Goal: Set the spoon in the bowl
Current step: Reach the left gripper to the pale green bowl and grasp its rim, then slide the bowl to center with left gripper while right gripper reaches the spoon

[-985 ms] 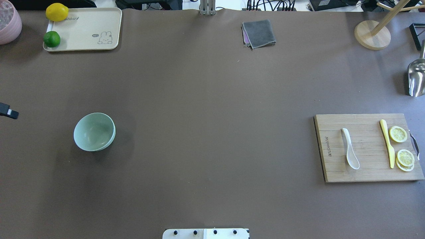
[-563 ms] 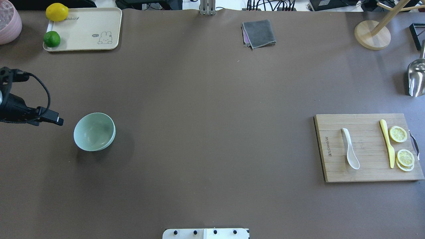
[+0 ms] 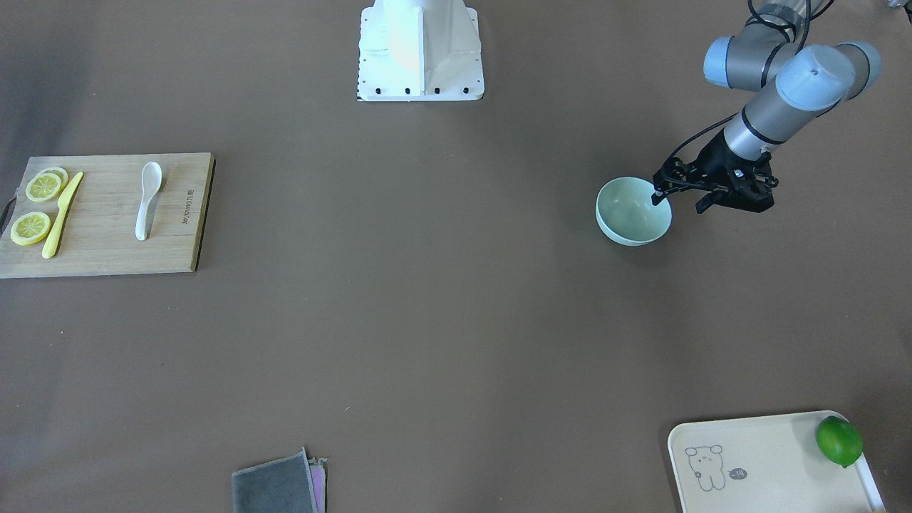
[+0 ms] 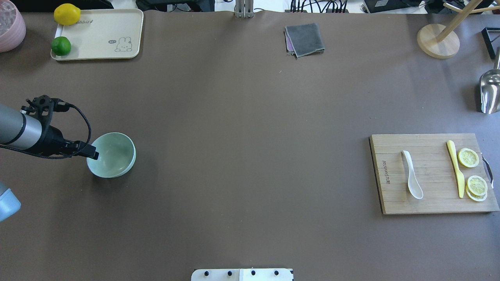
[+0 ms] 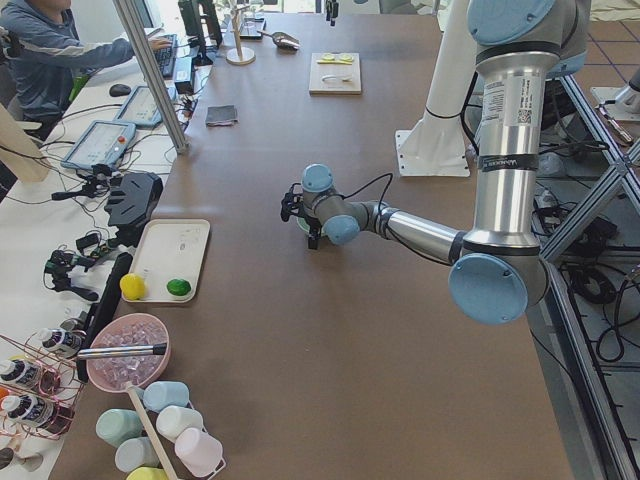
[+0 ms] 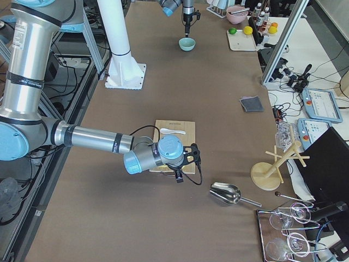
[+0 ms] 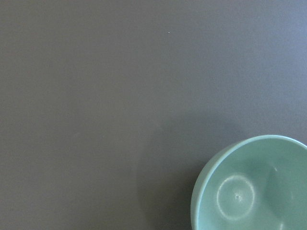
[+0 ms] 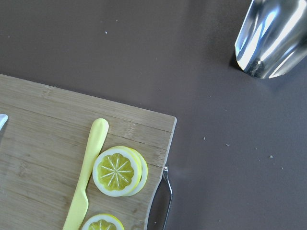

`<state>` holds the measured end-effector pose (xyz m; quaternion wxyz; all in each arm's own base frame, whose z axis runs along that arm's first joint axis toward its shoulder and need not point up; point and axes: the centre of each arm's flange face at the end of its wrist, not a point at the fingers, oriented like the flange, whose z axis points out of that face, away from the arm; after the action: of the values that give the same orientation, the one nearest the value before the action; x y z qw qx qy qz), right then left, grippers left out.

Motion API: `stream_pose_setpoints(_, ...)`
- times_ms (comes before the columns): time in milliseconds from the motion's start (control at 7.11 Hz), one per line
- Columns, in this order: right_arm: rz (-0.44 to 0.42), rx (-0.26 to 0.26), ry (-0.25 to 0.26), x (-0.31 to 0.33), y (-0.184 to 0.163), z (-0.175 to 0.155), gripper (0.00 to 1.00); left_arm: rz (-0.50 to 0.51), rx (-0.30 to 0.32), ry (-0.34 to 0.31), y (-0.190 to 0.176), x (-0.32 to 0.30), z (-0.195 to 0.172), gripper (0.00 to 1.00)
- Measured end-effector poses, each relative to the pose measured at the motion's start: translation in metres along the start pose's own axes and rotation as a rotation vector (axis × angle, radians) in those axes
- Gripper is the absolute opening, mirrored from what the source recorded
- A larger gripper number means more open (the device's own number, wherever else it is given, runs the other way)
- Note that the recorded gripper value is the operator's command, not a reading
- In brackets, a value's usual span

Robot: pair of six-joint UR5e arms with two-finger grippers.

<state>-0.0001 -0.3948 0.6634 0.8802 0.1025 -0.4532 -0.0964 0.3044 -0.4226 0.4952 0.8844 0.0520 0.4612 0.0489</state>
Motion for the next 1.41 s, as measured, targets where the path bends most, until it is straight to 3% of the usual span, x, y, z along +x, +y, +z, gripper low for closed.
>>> stream_pose_setpoints(563, -0.005, -0.008, -0.004, -0.004, -0.002, 0.004, 1.00, 0.020, -0.003, 0.020, -0.001, 0.018, 0.003, 0.00)
stream_pose_setpoints(844, 0.031, -0.008, -0.008, -0.013, -0.013, 0.006, 1.00, -0.043, 0.019, 0.056, -0.014, 0.048, -0.007, 0.00)
stream_pose_setpoints(1126, 0.107, -0.002, -0.034, -0.059, -0.060, 0.021, 1.00, -0.176, 0.026, 0.110, -0.038, 0.126, -0.012, 0.00)
stream_pose_setpoints(1407, 0.169, 0.008, -0.047, -0.133, -0.098, 0.054, 1.00, -0.272, 0.025, 0.103, -0.041, 0.247, 0.000, 0.00)
